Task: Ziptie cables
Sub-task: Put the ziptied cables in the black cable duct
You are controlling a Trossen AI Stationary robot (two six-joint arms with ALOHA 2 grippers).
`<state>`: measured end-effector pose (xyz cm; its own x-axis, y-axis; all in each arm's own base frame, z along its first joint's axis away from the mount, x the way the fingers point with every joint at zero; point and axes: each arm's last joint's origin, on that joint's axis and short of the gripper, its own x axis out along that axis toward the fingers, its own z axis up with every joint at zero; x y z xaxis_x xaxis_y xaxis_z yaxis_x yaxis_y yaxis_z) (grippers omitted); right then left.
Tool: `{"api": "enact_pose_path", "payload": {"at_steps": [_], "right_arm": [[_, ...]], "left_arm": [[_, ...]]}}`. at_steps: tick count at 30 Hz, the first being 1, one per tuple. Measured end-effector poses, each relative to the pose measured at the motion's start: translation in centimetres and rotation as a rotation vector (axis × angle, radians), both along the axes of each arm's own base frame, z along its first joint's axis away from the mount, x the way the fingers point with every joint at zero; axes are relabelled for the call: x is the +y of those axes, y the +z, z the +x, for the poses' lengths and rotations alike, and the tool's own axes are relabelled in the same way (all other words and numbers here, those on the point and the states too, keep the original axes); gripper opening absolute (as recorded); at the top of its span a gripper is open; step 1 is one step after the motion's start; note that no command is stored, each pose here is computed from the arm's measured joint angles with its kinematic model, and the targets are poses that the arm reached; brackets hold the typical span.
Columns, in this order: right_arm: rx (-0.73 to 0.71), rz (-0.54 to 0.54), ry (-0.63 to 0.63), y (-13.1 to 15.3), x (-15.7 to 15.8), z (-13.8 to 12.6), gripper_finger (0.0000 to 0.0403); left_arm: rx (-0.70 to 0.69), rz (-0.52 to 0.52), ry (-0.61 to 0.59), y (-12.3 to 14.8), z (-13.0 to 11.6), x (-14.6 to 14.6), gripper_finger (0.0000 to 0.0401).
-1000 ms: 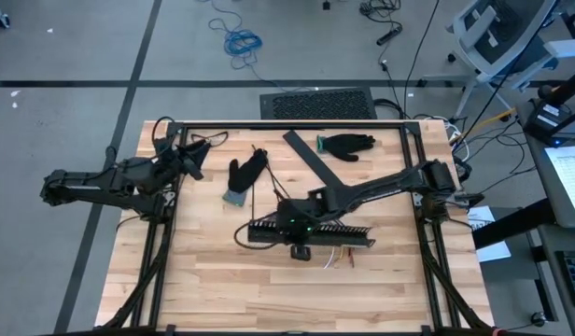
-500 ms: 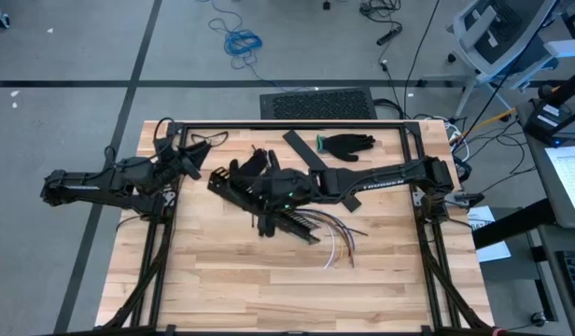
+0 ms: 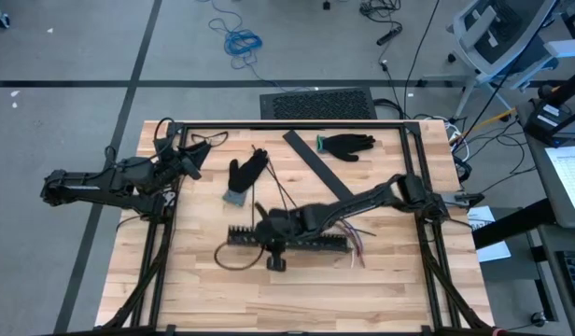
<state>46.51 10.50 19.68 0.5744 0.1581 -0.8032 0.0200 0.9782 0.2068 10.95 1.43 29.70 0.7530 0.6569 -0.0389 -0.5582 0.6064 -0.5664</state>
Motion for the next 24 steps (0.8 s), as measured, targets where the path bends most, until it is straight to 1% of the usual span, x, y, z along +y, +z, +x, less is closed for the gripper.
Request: {"api": "enact_pose_path", "payload": {"at_steps": [2,3,8,13,15,19,22,24], "right_arm": [[0.035,0.018,0.006,-1.0,0.6,0.0,0.0],[0.055,0.023,0.029,-1.2,0.8,-0.2,0.0],[0.222,-0.053,0.077,-2.3,1.4,-1.9,0.0],[0.213,-0.035,0.062,-2.2,1.4,-1.7,0.0],[0.211,0.0,0.06,-2.4,1.5,-1.6,0.0],[0.189,0.125,0.093,-2.4,2.5,-1.2,0.0],[0.213,0.16,0.121,-2.4,3.4,-1.6,0.0],[0.228,0.205,0.168,-2.4,4.1,-1.8,0.0]], "left_arm": [[0.01,0.011,0.0,0.0,0.0,0.0,0.0157],[0.015,0.018,-0.002,0.0,0.0,0.0,0.0157],[0.034,0.039,-0.015,0.0,0.0,0.0,0.0157],[0.034,0.04,-0.015,0.0,0.0,0.0,0.0157],[0.035,0.04,-0.016,0.0,0.0,0.0,0.0157],[0.024,0.04,-0.016,0.1,-0.2,0.0,0.0157],[0.021,0.049,-0.016,0.2,-0.4,0.0,0.0157],[0.033,0.071,-0.017,0.2,-0.5,0.0,0.0157]]}}
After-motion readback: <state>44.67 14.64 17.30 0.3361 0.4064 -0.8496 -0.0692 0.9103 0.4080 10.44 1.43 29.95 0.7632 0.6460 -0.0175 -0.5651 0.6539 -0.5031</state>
